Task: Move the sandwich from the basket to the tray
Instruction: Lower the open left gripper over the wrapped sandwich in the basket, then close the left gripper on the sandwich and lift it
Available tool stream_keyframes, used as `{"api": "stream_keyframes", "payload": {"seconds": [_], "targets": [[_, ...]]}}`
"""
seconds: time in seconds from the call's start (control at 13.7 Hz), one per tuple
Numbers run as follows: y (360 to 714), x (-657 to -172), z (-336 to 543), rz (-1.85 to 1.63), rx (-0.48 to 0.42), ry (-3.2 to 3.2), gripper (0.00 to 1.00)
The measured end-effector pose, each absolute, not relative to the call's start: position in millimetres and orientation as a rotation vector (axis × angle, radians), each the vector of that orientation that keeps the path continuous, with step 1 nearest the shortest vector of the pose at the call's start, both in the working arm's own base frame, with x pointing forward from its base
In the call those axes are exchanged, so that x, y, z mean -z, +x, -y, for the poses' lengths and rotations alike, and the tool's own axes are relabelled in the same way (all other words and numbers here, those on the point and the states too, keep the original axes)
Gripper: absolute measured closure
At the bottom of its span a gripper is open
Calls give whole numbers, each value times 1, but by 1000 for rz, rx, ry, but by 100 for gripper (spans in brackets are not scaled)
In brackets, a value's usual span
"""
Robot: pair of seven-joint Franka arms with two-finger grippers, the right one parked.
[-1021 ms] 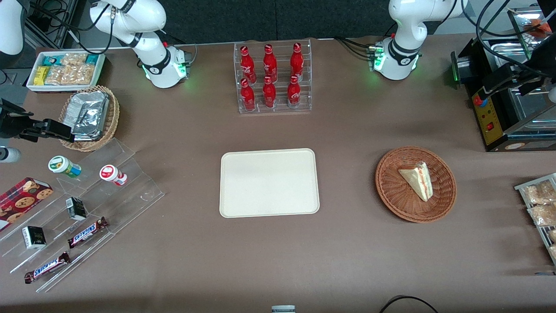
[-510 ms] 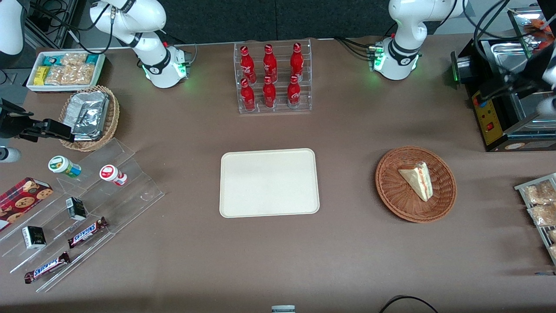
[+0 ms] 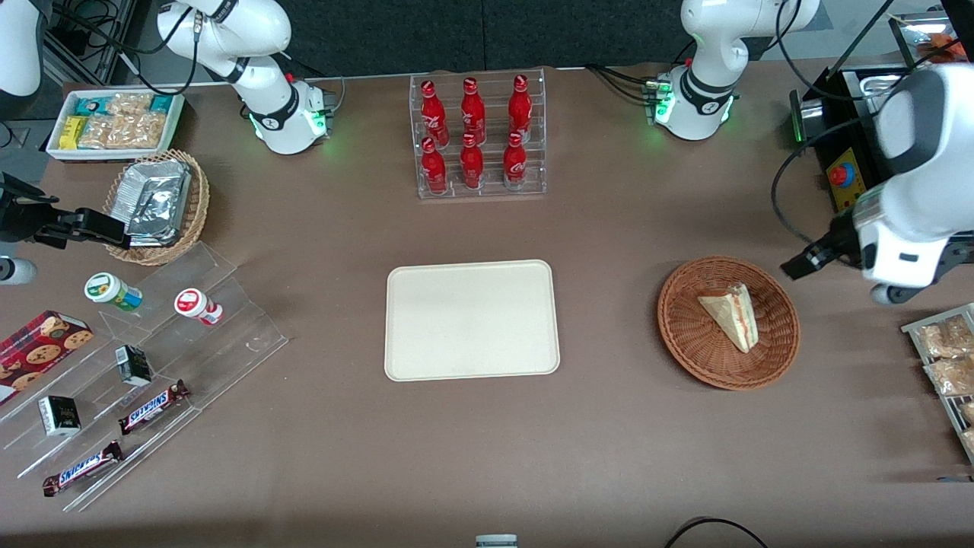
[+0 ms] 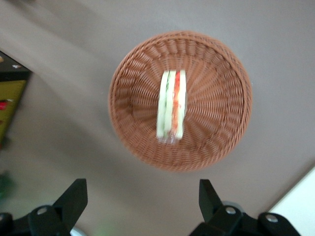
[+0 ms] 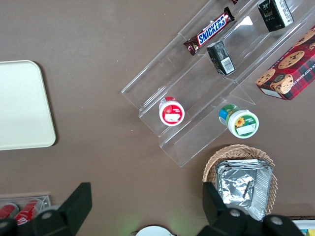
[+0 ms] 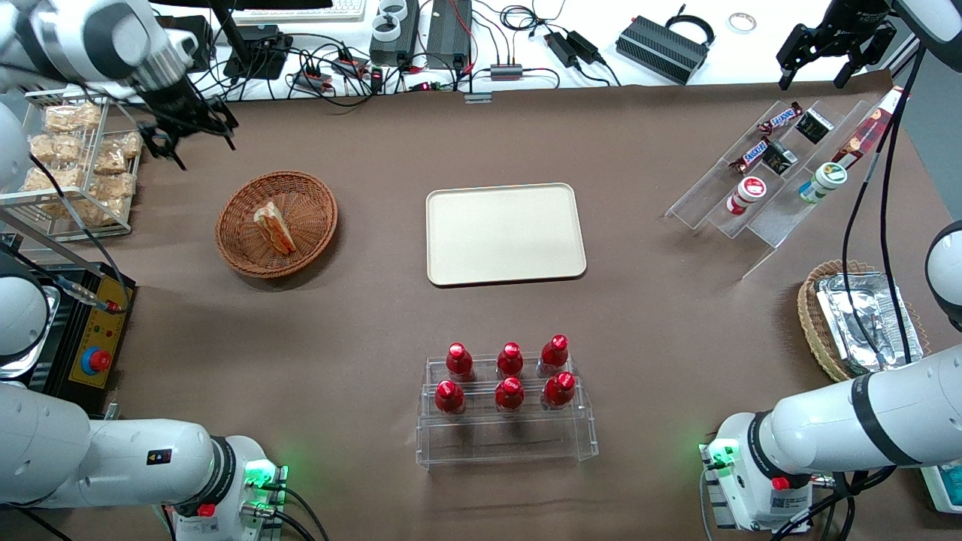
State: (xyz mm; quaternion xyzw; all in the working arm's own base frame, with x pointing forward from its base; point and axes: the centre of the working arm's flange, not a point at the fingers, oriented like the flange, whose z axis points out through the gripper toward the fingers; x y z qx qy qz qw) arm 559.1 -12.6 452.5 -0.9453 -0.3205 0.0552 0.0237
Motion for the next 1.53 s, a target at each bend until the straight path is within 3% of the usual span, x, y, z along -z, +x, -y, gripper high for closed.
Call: {"api": "stream_keyframes", "payload": {"seconds": [0.36, 0.73, 1.53], "targets": [[534, -356, 13, 1146, -6, -2917, 0], [521, -315, 14, 1164, 125, -2948, 0], [521, -270, 36, 1116, 125, -2974, 0]]}}
